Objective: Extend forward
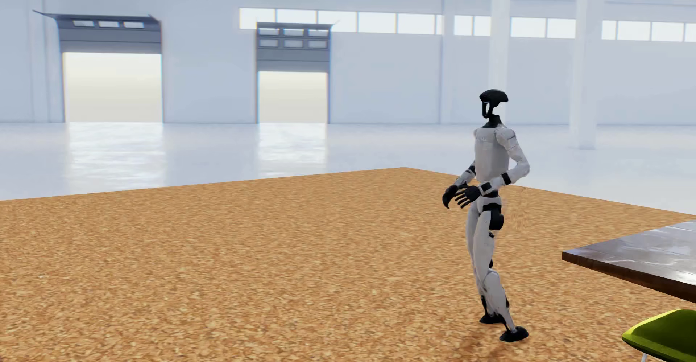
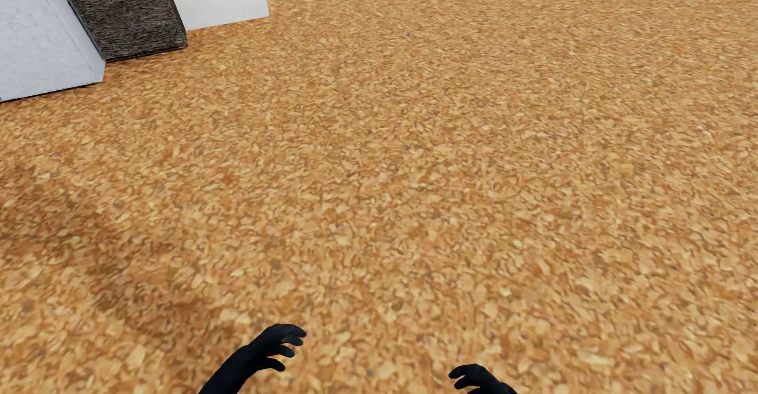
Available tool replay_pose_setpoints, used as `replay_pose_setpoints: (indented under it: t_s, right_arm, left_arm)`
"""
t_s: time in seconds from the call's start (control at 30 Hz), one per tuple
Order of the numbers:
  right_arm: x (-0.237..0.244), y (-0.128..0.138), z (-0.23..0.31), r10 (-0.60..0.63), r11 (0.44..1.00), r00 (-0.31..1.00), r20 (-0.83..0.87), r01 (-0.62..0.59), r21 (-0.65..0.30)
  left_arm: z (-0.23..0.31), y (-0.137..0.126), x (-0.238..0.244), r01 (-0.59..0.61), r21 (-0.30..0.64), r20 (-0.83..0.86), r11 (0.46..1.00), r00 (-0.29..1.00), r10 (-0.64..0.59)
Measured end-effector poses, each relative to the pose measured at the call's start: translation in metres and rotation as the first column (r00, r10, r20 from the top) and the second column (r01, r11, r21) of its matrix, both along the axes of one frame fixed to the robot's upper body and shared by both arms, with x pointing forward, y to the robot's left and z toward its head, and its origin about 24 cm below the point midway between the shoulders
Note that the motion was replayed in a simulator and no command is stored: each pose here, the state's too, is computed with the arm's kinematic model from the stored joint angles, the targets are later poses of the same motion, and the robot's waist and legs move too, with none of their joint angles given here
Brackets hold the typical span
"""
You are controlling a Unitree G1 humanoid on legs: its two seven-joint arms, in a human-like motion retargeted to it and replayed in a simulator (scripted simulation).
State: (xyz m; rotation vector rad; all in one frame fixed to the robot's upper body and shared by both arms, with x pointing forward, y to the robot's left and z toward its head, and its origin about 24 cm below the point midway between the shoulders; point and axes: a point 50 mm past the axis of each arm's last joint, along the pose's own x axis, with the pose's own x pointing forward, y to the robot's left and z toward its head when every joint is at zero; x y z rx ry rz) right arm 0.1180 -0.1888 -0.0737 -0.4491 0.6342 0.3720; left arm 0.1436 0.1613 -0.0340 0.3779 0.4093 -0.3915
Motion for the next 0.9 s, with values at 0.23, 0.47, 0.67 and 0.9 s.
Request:
replay_pose_setpoints:
  t_s: [0.23, 0.47, 0.67, 0.9]
  right_arm:
    - [-0.057, -0.027, -0.058, -0.064, 0.988, 0.939, -0.339, 0.012, -0.152]
    - [-0.047, -0.086, -0.06, 0.004, 0.904, 0.895, -0.447, -0.194, -0.381]
    - [-0.052, -0.119, -0.053, -0.061, 0.861, 0.876, -0.478, -0.196, -0.469]
    - [-0.126, -0.149, -0.052, -0.233, 0.828, 0.751, -0.618, -0.18, -0.531]
  left_arm:
    - [0.14, 0.017, 0.118, 0.033, 0.14, 0.587, 0.99, 0.802, -0.11]
    - [0.238, 0.087, 0.255, -0.244, 0.739, 0.464, 0.628, 0.86, -0.212]
    - [0.275, 0.212, 0.219, -0.494, 0.817, 0.451, 0.297, 0.869, 0.205]
    - [0.259, 0.241, 0.197, -0.474, 0.848, 0.406, 0.237, 0.869, 0.283]
